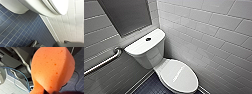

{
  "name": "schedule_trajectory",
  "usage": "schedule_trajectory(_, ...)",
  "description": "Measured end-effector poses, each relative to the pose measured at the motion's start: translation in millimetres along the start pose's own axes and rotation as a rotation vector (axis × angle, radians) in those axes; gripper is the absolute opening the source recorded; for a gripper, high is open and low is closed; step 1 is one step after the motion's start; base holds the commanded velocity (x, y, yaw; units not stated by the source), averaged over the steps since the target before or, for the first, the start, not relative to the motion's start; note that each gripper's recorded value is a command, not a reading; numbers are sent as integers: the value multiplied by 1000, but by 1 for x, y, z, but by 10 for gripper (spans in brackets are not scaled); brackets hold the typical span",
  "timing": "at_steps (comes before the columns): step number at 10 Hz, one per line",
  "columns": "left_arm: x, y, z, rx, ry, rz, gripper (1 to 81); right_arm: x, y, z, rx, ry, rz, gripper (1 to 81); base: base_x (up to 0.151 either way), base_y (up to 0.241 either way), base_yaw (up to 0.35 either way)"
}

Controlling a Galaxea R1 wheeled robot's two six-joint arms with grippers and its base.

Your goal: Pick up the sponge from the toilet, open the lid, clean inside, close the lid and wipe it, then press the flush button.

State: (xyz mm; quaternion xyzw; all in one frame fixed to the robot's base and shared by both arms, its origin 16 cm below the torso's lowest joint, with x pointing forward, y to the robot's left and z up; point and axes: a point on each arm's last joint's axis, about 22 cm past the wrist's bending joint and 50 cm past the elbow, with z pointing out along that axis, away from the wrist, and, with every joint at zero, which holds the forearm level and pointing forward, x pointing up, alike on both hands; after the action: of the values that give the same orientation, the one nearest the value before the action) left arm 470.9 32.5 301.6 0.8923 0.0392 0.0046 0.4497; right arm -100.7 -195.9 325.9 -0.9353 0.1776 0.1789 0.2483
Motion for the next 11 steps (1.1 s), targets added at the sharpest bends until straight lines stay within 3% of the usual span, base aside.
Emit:
schedule_trajectory(3,18,25,26,-26,7,-7,811,-19,0,16,-19,-9,5,10,0,0,0)
schedule_trajectory(7,43,54,48,-66,-3,-41,811,-32,-8,23,-16,26,55,10,0,0,0)
schedule_trajectory(9,61,58,46,-72,53,-52,811,-38,-25,38,-6,50,65,10,0,0,0)
schedule_trajectory(11,71,57,44,-74,92,-100,811,-37,-10,43,-48,69,53,10,0,0,0)
